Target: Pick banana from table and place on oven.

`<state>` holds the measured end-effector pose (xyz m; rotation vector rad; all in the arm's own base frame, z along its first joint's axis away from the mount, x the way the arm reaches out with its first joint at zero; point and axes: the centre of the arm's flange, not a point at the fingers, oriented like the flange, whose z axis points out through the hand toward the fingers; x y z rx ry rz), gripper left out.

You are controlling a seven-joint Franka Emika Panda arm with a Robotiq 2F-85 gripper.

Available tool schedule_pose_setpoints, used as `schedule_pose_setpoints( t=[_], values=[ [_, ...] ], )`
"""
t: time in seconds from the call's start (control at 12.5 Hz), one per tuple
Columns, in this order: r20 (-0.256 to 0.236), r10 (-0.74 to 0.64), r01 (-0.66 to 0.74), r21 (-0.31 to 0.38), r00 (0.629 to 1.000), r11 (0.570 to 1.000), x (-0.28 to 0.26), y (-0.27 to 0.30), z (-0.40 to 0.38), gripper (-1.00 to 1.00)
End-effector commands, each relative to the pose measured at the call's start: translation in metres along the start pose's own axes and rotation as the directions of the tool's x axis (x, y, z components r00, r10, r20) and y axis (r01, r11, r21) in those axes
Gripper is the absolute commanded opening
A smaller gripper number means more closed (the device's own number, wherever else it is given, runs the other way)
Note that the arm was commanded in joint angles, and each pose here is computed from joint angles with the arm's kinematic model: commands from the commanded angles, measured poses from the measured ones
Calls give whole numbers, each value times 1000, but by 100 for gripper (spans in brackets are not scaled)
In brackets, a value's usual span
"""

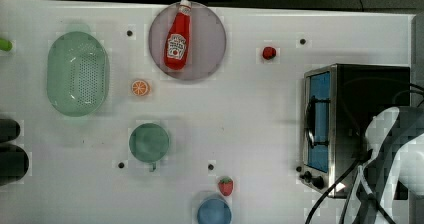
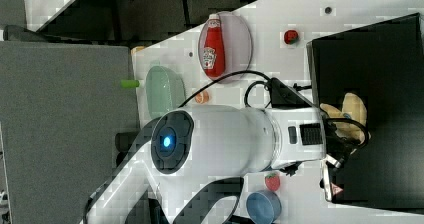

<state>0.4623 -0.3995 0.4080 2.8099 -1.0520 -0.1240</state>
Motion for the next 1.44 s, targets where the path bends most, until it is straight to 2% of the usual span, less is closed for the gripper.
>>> schedule_pose_setpoints(
  t=[0.08,0.24,0.32,0.56,0.88,1.04,1.28,1.44],
  values=[
    [-77,-53,56,40,996,998,4,-4,-37,43],
    [-72,-55,58,42,996,997,3,-5,-34,89],
    [-79,-56,60,44,995,997,3,-6,-38,100],
    [-103,-85,93,78,991,993,-6,-32,-77,100],
    [-82,-112,125,164,990,979,-58,-123,-156,100],
    [-63,-50,61,198,997,978,-98,-171,-192,100],
    [17,66,-68,146,998,987,-168,-220,-230,100],
    [38,111,-115,115,993,987,-208,-240,-249,100]
  ],
)
